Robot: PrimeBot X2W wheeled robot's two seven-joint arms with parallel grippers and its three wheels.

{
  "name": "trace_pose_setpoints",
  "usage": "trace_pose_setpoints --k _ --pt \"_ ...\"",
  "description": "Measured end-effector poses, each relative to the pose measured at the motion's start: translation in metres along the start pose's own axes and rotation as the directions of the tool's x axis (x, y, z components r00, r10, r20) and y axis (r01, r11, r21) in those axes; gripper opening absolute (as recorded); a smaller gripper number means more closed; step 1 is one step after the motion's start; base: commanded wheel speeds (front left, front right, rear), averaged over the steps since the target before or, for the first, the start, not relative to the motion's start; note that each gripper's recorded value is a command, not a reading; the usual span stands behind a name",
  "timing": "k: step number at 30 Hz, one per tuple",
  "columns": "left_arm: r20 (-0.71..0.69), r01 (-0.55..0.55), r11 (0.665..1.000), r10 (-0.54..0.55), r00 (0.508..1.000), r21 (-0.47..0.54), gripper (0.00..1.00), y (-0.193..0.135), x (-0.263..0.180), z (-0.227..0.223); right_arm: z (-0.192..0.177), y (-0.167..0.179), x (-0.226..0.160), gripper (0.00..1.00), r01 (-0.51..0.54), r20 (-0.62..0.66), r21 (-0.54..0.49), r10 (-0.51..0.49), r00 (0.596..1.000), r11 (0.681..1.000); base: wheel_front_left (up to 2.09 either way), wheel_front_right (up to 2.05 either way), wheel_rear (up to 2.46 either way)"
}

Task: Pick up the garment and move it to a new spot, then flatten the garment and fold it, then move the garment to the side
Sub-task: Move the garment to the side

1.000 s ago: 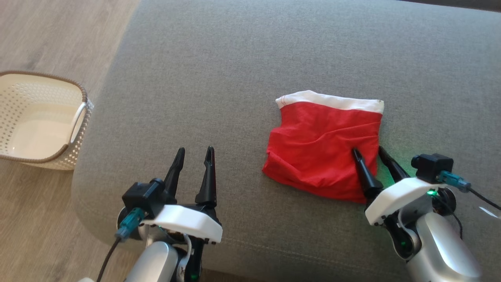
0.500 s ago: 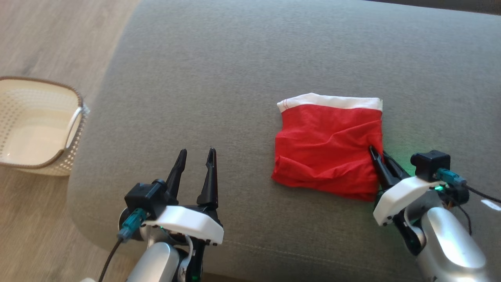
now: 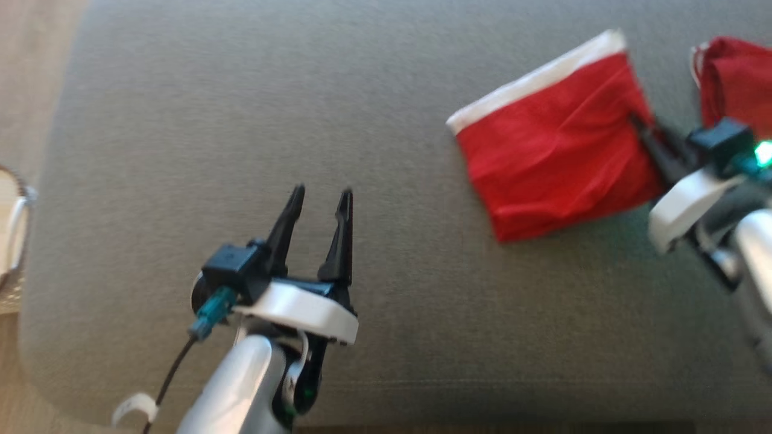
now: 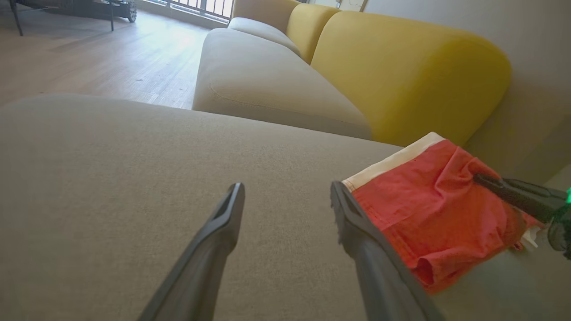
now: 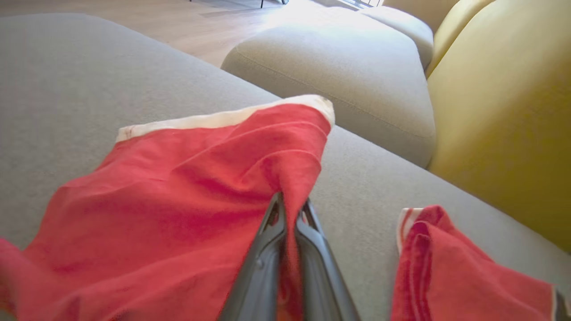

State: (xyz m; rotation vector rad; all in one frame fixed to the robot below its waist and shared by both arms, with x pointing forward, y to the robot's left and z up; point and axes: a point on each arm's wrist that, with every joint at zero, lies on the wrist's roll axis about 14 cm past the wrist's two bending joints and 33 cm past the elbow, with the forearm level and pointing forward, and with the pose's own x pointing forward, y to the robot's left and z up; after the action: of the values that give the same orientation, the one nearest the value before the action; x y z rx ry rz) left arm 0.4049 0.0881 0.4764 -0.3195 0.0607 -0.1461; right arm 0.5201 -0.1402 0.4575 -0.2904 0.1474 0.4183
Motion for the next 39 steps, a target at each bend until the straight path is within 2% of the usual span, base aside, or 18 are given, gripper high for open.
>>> trace_pose_setpoints --k 7,10,17,22,27,32,38,39 --pt "-0.031 0.185 0.982 -0.185 0.982 0.032 1.00 -0.043 0.047 -0.022 0.011 -0.086 -0.005 0.00 0.119 0.007 -0.109 -0.119 0.993 0.987 0.00 0.00 0.00" --pt "-0.062 0.197 0.980 -0.199 0.978 -0.041 1.00 -0.046 0.063 -0.039 0.010 -0.121 -0.012 0.00 0.160 -0.006 -0.207 -0.165 0.986 0.965 0.00 0.00 0.00" --pt "-0.088 0.294 0.955 -0.296 0.951 -0.037 1.00 -0.065 0.101 -0.075 -0.022 -0.175 -0.035 0.00 0.248 -0.075 -0.263 -0.276 0.958 0.932 0.00 0.00 0.00" --pt "-0.081 0.301 0.953 -0.302 0.950 -0.033 1.00 -0.062 0.126 -0.092 -0.030 -0.212 -0.054 0.00 0.322 -0.095 -0.305 -0.365 0.926 0.896 0.00 0.00 0.00" --pt "-0.036 0.349 0.936 -0.350 0.936 -0.039 1.00 -0.075 0.147 -0.097 -0.035 -0.233 -0.064 0.00 0.351 -0.115 -0.353 -0.413 0.904 0.867 0.00 0.00 0.00" --pt "0.005 0.367 0.928 -0.368 0.930 -0.066 1.00 -0.082 0.157 -0.099 -0.065 -0.233 -0.065 0.00 0.314 -0.196 -0.391 -0.412 0.890 0.865 0.00 0.00 0.00" --pt "0.024 0.360 0.930 -0.360 0.933 -0.075 1.00 -0.081 0.161 -0.097 -0.072 -0.234 -0.052 0.00 0.316 -0.195 -0.392 -0.413 0.890 0.864 0.00 0.00 0.00" --pt "0.026 0.361 0.930 -0.360 0.933 -0.074 1.00 -0.080 0.161 -0.096 -0.074 -0.235 -0.052 0.61 0.322 -0.198 -0.385 -0.418 0.886 0.865 0.00 0.00 0.00"
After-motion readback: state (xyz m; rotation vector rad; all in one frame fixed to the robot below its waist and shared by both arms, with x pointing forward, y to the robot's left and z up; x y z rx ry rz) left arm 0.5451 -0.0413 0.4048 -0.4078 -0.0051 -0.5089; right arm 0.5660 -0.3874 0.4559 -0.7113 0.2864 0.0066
